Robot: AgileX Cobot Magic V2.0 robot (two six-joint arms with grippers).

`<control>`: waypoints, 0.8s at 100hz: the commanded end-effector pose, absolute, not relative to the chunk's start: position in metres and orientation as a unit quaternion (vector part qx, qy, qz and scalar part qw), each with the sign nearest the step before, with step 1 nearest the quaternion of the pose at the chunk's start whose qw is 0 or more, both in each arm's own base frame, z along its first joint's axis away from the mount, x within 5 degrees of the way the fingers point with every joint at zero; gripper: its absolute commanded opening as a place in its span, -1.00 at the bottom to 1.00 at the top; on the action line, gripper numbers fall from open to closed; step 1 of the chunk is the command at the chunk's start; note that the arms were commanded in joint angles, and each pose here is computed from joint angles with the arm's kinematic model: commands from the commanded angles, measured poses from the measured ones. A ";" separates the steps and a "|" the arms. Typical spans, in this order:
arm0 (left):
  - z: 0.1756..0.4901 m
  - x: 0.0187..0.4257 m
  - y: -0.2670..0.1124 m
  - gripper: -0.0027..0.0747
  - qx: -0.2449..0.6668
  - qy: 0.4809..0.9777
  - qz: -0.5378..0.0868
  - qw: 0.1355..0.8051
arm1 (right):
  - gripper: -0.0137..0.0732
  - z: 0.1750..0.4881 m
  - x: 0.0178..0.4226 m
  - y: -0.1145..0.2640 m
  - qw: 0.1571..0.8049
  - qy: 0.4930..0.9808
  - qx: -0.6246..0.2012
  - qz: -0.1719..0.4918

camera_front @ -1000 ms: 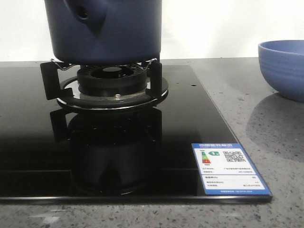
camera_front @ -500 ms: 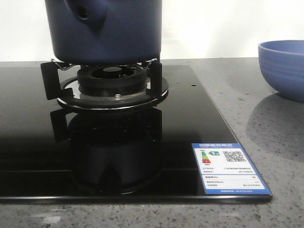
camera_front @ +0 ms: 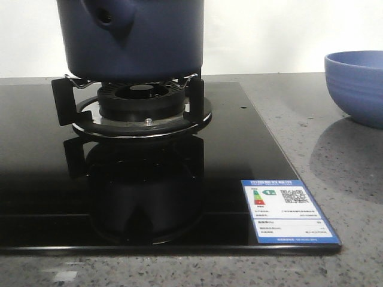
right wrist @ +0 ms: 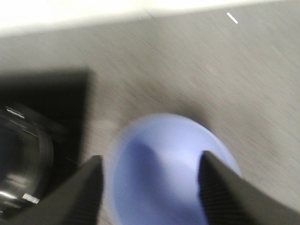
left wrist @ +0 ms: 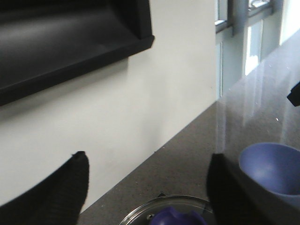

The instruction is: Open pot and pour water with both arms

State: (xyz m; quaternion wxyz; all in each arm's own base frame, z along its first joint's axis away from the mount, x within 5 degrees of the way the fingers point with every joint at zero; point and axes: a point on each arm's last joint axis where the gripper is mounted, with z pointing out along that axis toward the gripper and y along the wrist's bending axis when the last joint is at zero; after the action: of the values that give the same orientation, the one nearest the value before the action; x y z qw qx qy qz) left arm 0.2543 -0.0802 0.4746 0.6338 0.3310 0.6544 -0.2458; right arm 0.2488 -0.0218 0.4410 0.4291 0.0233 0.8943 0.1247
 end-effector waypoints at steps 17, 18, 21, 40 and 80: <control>0.506 0.219 -0.042 -0.98 0.257 0.662 -0.209 0.673 | -0.82 0.484 0.223 0.005 0.612 0.762 -0.011 0.214; 0.506 0.217 -0.042 -0.98 0.255 0.661 -0.208 0.674 | -0.82 0.483 0.223 0.006 0.614 0.760 -0.018 0.212; 0.505 0.214 -0.038 -0.98 0.243 0.665 -0.205 0.676 | -0.82 0.480 0.221 0.008 0.620 0.757 -0.027 0.203; 0.481 0.197 -0.023 -0.98 0.151 0.664 -0.161 0.715 | -0.82 0.453 0.191 0.022 0.678 0.720 -0.072 0.131; 0.352 0.122 -0.026 -0.98 0.113 0.682 -0.074 0.719 | -0.83 0.345 0.102 0.016 0.721 0.688 -0.049 0.068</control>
State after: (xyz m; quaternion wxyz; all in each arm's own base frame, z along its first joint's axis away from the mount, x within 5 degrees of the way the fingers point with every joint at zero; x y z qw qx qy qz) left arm 0.1392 -0.0271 0.3643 0.7108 0.1240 0.6890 -0.0683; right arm 0.1189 0.0223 0.3539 0.6916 -0.0696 0.7136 0.0872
